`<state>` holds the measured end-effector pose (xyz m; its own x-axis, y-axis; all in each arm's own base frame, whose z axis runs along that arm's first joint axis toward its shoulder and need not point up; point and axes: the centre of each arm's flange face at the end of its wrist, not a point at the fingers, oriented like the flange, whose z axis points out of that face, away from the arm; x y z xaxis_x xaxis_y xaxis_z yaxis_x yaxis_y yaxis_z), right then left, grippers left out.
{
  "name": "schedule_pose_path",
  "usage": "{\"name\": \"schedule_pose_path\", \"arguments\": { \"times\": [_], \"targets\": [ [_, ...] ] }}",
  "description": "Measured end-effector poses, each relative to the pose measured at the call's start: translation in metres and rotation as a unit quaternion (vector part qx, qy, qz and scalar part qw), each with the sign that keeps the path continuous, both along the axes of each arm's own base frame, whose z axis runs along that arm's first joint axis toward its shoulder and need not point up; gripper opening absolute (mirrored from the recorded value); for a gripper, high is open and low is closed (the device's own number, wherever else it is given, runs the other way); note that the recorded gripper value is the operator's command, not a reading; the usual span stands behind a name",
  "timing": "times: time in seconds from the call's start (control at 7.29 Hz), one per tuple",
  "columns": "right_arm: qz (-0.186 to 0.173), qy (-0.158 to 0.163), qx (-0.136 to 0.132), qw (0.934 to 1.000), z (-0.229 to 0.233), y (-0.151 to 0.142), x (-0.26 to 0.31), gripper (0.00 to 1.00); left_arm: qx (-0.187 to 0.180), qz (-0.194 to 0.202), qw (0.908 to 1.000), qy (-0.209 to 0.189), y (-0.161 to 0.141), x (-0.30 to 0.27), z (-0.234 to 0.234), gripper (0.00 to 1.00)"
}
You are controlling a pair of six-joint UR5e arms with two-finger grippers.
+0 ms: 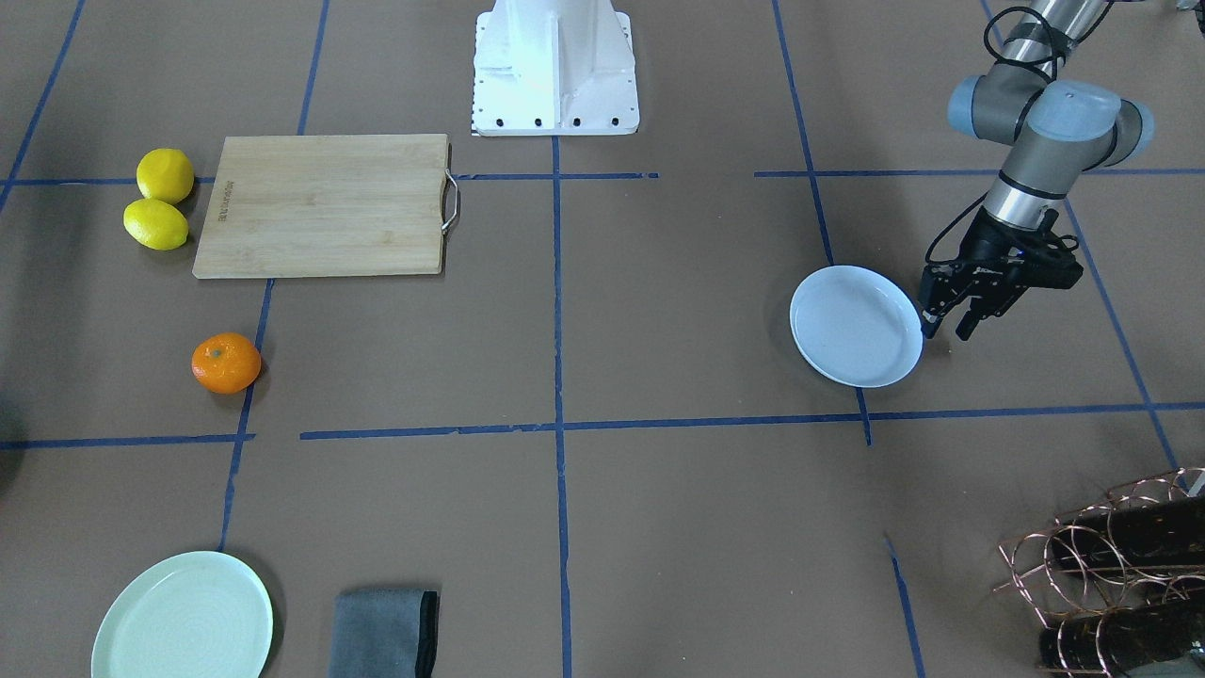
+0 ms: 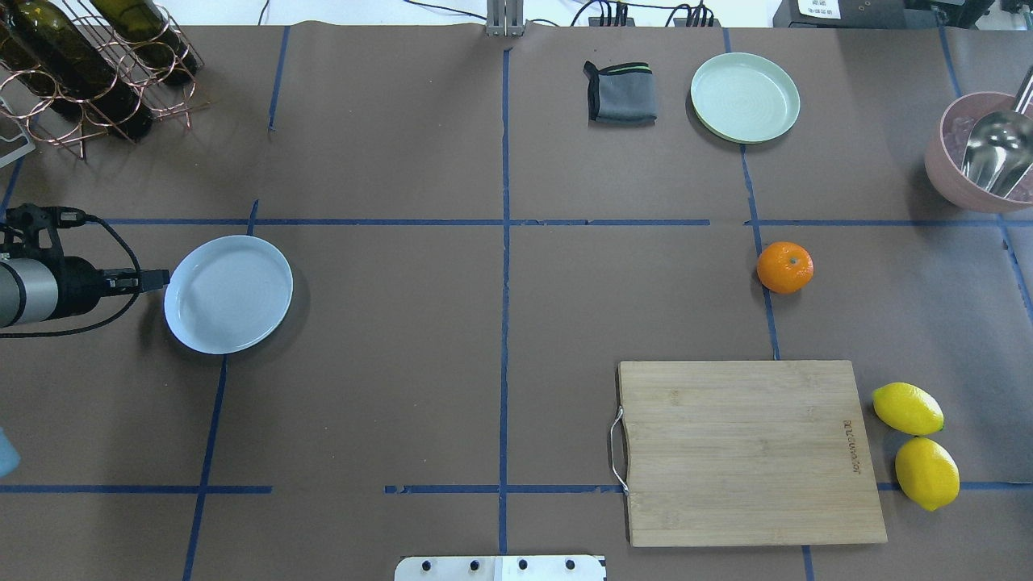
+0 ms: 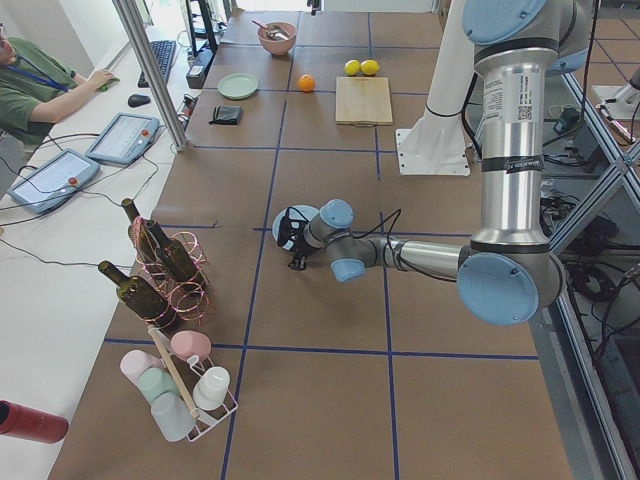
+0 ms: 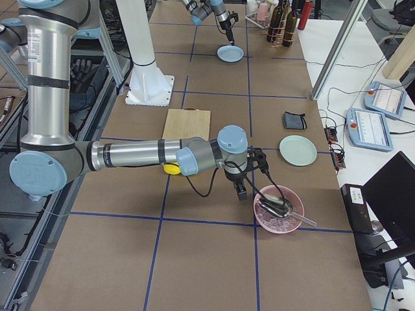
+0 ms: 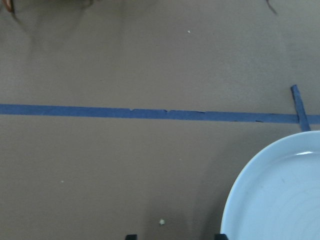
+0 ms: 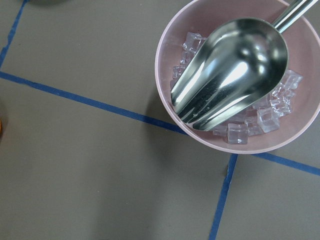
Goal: Pick orange to plate
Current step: 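Lower the left gripper to the edge of the light blue plate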
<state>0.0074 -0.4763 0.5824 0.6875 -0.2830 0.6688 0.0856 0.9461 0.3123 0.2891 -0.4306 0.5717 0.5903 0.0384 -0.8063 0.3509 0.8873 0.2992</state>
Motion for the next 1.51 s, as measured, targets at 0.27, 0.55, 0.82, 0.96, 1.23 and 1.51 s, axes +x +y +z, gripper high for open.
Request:
{"name": "schedule_pose_path", "arguments": {
  "times": [0.27, 0.55, 0.82, 0.96, 1.23, 1.51],
  "targets": [
    [0.000, 0.000, 0.000, 1.0000, 0.000, 0.000, 0.000, 1.00, 0.009, 0.004, 0.9999, 0.012, -0.001, 0.001, -0.015, 0.57],
    [0.000, 0.000, 0.000, 1.0000, 0.000, 0.000, 0.000, 1.00, 0.005, 0.016, 0.9997, 0.019, 0.001, 0.003, -0.019, 0.55],
    [0.000, 0.000, -0.001, 1.0000, 0.001, 0.001, 0.000, 1.00, -0.001, 0.019, 0.9997, 0.015, 0.002, 0.006, -0.011, 0.49],
    [0.000, 0.001, -0.001, 1.0000, 0.002, 0.001, 0.000, 1.00, -0.003, 0.019, 0.9997, 0.013, 0.002, 0.007, -0.008, 0.44],
    [0.000, 0.001, -0.003, 1.0000, 0.003, 0.002, 0.000, 1.00, -0.002, 0.023, 0.9996, 0.017, 0.001, 0.015, -0.013, 0.33],
    [0.000, 0.001, -0.003, 1.0000, 0.004, 0.002, 0.000, 1.00, -0.003, 0.027, 0.9994, 0.022, 0.002, 0.024, -0.019, 0.25]
  ]
}}
